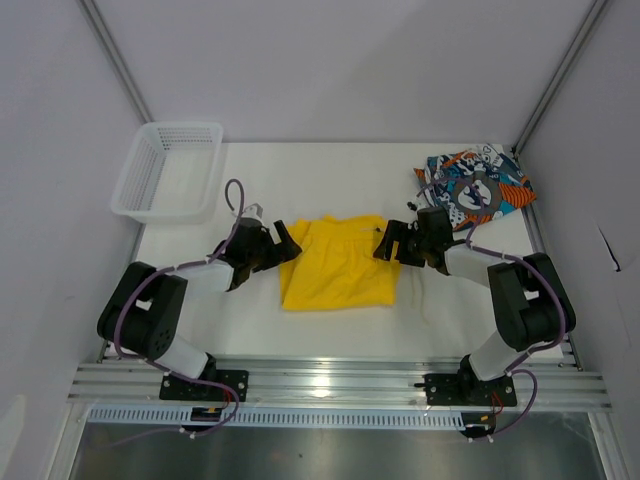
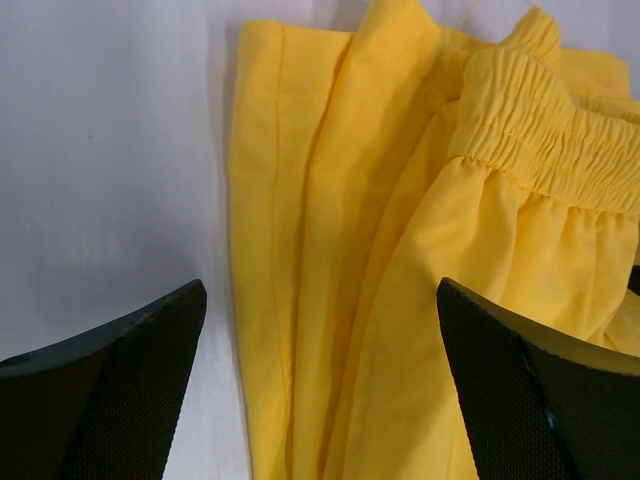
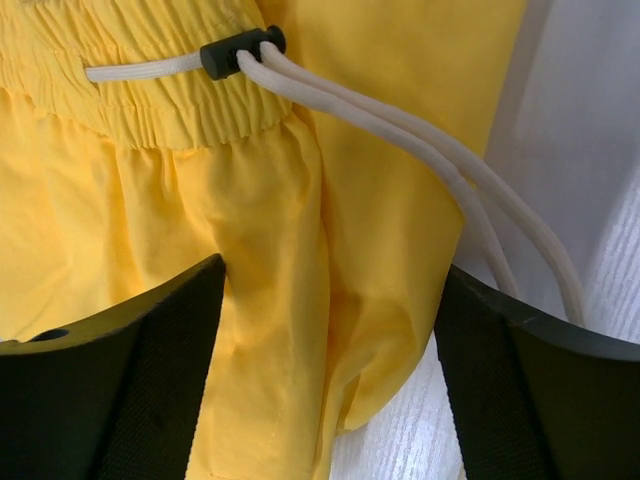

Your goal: Fold and stack the shorts

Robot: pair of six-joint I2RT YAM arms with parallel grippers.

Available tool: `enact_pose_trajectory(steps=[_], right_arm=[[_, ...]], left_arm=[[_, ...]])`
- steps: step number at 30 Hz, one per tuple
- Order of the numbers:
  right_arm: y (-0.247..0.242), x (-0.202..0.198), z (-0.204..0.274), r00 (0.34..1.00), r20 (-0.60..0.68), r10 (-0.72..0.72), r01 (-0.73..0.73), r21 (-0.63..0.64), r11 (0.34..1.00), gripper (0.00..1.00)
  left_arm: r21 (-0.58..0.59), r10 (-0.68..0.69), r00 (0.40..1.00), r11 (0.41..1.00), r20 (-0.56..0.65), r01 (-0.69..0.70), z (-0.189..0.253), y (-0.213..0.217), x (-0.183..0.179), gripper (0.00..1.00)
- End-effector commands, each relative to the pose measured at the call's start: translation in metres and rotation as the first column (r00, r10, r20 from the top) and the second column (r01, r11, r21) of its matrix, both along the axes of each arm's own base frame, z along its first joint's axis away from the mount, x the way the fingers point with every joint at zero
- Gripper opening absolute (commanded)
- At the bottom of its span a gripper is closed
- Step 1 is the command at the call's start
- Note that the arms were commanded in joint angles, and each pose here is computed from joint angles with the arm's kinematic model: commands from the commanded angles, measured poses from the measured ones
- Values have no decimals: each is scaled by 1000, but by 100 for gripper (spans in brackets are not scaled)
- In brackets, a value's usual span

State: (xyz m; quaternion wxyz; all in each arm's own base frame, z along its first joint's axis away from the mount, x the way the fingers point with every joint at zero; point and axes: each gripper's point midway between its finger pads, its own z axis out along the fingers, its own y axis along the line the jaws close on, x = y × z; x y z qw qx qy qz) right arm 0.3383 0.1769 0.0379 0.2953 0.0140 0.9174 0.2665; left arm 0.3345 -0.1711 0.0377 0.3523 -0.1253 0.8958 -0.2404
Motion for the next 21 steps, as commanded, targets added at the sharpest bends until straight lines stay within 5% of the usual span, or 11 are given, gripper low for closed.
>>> enact_pose_trajectory(steps=[1,5,21], right_arm=[[-1,-3,-13,1000,-24,10,-11,-69,998,79],[1,-4,-17,999,-32,20,-23,-79,997,69],[6,-7,-21,998,-44,37,-40,-72,997,64]], left_arm=[[-43,-45,999,998,-12,45,-10,-10,-7,99],[-79,-79,997,994,5,79,-8,-18,-7,99],[-179,-150,987,971,56,158,-5,-26,-25,99]])
